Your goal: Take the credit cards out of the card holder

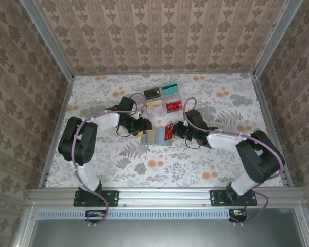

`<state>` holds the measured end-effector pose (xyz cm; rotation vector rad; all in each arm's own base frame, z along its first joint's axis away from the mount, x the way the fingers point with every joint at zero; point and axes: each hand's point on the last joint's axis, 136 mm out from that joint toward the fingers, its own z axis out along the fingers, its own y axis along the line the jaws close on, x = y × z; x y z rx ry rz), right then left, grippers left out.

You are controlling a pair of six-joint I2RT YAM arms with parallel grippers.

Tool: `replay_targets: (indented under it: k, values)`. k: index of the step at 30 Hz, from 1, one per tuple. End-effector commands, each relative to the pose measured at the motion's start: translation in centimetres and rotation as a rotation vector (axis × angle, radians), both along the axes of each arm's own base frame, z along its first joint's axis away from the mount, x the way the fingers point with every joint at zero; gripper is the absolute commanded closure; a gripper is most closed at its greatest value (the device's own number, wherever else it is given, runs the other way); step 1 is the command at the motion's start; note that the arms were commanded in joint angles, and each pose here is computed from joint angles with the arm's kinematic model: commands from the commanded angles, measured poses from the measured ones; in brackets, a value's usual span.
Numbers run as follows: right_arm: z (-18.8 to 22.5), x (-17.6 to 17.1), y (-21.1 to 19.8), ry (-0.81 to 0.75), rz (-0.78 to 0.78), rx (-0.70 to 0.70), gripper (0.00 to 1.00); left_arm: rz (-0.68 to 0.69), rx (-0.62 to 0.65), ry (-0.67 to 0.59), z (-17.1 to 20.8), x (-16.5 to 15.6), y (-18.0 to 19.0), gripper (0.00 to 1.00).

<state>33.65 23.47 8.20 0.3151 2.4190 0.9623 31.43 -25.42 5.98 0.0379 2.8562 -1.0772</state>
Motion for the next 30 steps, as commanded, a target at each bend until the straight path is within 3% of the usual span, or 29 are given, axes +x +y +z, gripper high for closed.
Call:
replay_targets:
  k: [1,6,15,21,24,27,30]
  values:
    - [4.9,0.9,0.0,-0.17,-0.012,0.097,1.0,0.045,-0.089,-0.128,4.5,1.2,-0.5,0.37]
    - [10.6,0.1,-0.1,-0.302,-0.016,0.239,1.0,0.089,-0.258,-0.233,9.2,1.2,-1.6,0.19]
    - [17.8,0.0,-0.2,-0.42,-0.043,0.431,1.0,0.004,-0.496,-0.302,16.0,-2.1,-5.3,0.17]
    - [19.7,0.1,0.3,-0.438,-0.039,0.534,1.0,-0.034,-0.551,-0.401,19.3,-3.5,-6.5,0.19]
    - [19.5,0.1,0.4,-0.427,-0.042,0.553,1.0,0.018,-0.556,-0.404,19.7,-3.2,-6.5,0.22]
    - [19.1,0.2,0.5,-0.419,-0.042,0.553,1.0,0.076,-0.581,-0.403,19.8,-2.5,-6.8,0.3]
    - [18.6,0.3,0.3,-0.414,-0.056,0.551,1.0,0.112,-0.635,-0.393,20.0,-2.2,-7.0,0.44]
